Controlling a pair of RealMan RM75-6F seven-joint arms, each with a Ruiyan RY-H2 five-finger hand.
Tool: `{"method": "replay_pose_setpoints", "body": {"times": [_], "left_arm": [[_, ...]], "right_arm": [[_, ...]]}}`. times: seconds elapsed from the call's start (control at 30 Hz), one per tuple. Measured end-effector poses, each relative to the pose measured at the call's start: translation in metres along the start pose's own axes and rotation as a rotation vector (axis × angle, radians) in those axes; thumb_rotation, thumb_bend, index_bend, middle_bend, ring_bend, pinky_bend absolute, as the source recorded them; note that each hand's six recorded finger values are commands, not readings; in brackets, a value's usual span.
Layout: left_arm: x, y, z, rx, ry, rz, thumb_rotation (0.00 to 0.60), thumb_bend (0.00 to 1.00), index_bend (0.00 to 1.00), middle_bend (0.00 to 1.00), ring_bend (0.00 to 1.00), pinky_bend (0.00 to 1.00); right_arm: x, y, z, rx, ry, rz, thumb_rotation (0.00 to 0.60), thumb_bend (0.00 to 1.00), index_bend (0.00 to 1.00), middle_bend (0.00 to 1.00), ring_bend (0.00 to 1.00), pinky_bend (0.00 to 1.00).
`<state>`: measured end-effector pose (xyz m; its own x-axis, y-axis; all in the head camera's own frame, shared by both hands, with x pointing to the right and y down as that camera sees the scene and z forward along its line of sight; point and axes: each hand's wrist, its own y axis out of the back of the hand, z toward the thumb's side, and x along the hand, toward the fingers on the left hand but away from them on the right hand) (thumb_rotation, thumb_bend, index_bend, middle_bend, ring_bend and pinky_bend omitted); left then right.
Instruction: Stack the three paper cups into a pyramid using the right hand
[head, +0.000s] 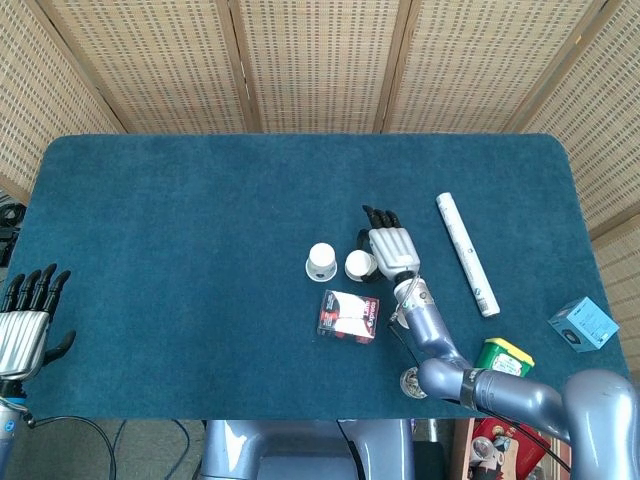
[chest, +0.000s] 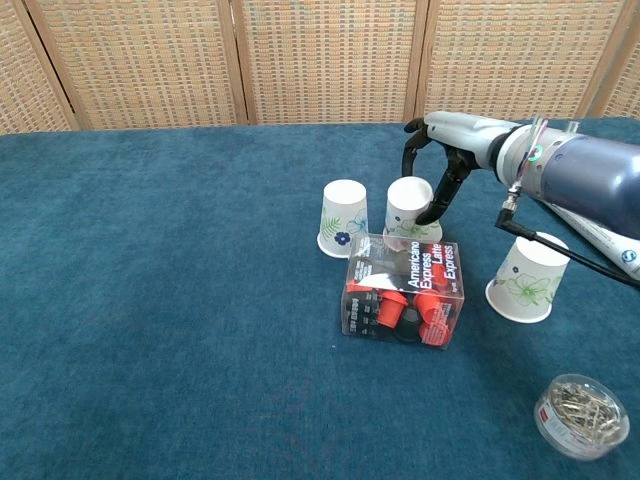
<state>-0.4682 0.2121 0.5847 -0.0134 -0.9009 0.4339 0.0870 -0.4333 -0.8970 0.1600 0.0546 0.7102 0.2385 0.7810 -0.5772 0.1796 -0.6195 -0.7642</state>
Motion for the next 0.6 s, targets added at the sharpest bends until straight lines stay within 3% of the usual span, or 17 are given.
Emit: {"method": "replay_pose_setpoints", "body": {"times": [0.2,0.37,0.6], "left_arm": [[0.0009,-0.0018,0.0007,0.002,0.0,-0.005,0.6,0.31,0.0,0.0,0.0,0.0],[0.0012,-0.0018,0.0008,0.002,0.001,-0.005,0.6,0.31,0.0,0.0,0.0,0.0],[0.0011,-0.0013,0.0018,0.002,-0.003,-0.002,0.6,0.31,0.0,0.0,0.0,0.0]], "right_arm": [[-0.0025,-0.0033,0.0024,0.002,0.004,0.008,0.6,0.04,0.53,0.0,0.0,0.0],[-0.0024,-0.0063,0.002,0.002,0.001,0.021,0.6,0.04,0.33,0.0,0.0,0.0],[0.0001,-0.0057,0.0029,0.016,0.012,0.018,0.6,0.04,0.22,0.0,0.0,0.0]]}}
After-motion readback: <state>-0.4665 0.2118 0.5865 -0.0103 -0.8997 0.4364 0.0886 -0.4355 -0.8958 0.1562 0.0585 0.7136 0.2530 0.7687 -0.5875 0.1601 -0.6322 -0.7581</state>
